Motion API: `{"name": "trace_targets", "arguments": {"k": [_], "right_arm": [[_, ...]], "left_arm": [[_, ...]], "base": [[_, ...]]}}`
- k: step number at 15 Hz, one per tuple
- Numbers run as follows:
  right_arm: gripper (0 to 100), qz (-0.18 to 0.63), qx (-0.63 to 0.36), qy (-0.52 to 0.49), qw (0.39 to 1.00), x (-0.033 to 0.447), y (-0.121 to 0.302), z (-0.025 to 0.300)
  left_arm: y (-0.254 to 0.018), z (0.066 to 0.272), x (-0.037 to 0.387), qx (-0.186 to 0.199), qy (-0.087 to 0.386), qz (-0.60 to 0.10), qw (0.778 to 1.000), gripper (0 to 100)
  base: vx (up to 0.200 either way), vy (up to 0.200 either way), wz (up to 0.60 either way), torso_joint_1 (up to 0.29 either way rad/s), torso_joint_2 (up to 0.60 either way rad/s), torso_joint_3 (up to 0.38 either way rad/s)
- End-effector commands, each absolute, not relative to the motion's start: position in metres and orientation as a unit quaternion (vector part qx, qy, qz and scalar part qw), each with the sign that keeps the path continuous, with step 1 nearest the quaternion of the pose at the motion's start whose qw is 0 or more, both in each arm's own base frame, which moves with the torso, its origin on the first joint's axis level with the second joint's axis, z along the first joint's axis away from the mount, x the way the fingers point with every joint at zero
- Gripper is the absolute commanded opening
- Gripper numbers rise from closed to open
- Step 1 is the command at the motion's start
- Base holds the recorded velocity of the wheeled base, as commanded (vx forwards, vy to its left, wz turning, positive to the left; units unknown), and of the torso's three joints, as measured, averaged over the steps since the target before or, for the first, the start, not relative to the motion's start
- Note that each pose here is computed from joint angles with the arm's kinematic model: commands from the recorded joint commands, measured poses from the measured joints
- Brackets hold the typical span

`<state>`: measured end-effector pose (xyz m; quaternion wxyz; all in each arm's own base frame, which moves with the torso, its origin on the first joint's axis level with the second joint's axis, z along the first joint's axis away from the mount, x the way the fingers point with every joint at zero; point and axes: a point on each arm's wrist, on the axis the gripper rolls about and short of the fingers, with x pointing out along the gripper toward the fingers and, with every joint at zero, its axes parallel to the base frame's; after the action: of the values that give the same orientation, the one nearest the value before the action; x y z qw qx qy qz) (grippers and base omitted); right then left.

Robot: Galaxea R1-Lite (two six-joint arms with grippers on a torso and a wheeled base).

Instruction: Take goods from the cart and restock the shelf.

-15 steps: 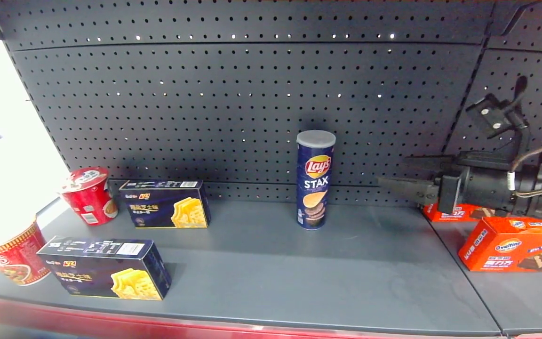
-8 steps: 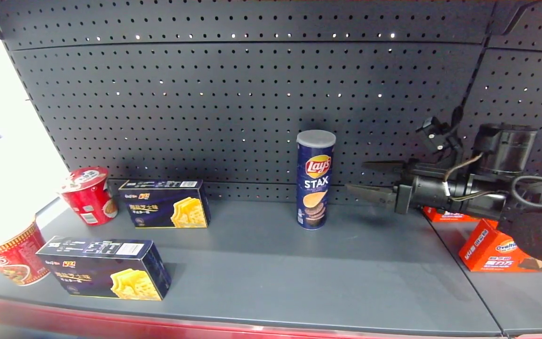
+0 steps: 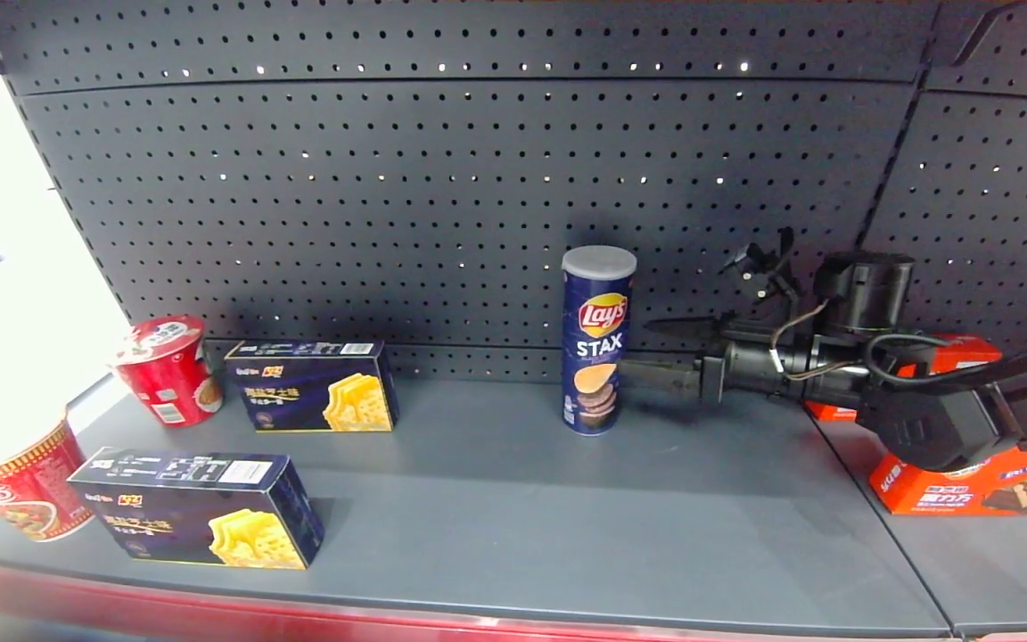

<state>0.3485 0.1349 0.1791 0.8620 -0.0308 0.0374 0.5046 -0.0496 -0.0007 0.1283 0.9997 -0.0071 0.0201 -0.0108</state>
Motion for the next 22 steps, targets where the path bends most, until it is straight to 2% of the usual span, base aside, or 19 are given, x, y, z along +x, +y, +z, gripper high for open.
{"name": "trace_targets", "arguments": {"k": [1,7,15,22], "right_arm": [[100,0.516,-0.029,0.047,0.855,0.358,0.148,0.168],[100,0.534,-0.027,0.068,0.842,0.37,0.171,0.143],[100,0.533,-0.024,0.089,0.841,0.383,0.177,0.118],[100,0.529,-0.025,0.083,0.844,0.388,0.177,0.118]], "left_arm": [[-0.001,0.128,-0.049,-0.007,0.022,-0.011,1.0,0],[-0.001,0.126,-0.048,-0.007,0.027,-0.011,1.0,0],[0.0,0.122,-0.047,-0.008,0.033,-0.017,0.999,0],[0.0,0.119,-0.046,-0.008,0.038,-0.017,0.999,0]], "base": [[0.0,0.0,0.0,0.0,0.0,0.0],[0.0,0.0,0.0,0.0,0.0,0.0],[0.0,0.0,0.0,0.0,0.0,0.0],[0.0,0.0,0.0,0.0,0.0,0.0]]}}
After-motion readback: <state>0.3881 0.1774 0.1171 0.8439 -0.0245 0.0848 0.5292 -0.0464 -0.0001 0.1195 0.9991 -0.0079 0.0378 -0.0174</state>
